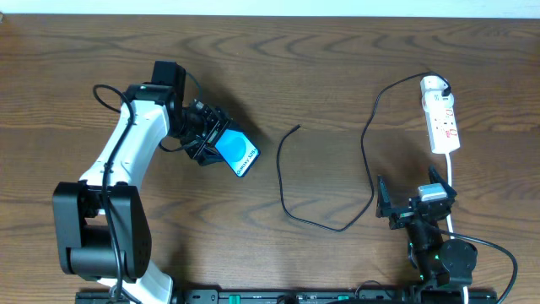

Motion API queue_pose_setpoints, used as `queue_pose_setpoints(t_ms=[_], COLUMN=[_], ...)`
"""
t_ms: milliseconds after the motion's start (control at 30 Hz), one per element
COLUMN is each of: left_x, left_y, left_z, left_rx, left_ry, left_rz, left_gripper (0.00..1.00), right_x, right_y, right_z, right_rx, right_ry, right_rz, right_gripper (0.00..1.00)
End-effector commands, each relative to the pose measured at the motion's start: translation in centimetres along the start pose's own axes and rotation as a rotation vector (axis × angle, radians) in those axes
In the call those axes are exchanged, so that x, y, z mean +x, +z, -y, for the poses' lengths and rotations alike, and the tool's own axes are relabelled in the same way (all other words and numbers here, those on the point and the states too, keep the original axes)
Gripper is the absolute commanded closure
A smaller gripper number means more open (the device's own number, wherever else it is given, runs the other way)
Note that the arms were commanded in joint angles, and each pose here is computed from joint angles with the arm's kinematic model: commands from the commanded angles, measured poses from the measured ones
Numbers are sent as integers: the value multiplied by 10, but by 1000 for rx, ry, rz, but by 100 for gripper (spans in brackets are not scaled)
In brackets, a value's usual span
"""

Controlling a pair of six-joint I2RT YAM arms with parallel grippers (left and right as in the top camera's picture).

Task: Plug charger to phone and switch on socket
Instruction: 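Carry the phone right toward the table center with the left gripper, then raise the right gripper and swing it toward the held phone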

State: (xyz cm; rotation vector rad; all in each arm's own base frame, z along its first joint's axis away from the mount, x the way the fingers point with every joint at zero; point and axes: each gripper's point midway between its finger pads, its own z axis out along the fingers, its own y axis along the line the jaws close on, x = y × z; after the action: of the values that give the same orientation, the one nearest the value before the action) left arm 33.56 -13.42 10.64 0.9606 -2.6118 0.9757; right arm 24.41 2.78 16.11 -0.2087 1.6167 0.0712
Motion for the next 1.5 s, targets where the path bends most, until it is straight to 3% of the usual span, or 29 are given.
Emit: queue_pose_setpoints(t_ms=[0,900,1100,1467], left_x=[13,22,21,20], left_y=[-14,-17,-17,-17], left_z=[23,36,38,39], left_rx=[97,162,170,172], left_ry=[23,-59,-56,-60], left_rz=[-37,-104,-98,-96], left_gripper=[36,36,36,37], right_x=[1,1,1,0], right_y=[0,0,0,0], right_z=[-1,-1,-1,-12], right_rx=[0,0,0,-67], right_ry=[11,6,176,204], right_rz=[0,0,0,-10], right_gripper=[1,1,1,1])
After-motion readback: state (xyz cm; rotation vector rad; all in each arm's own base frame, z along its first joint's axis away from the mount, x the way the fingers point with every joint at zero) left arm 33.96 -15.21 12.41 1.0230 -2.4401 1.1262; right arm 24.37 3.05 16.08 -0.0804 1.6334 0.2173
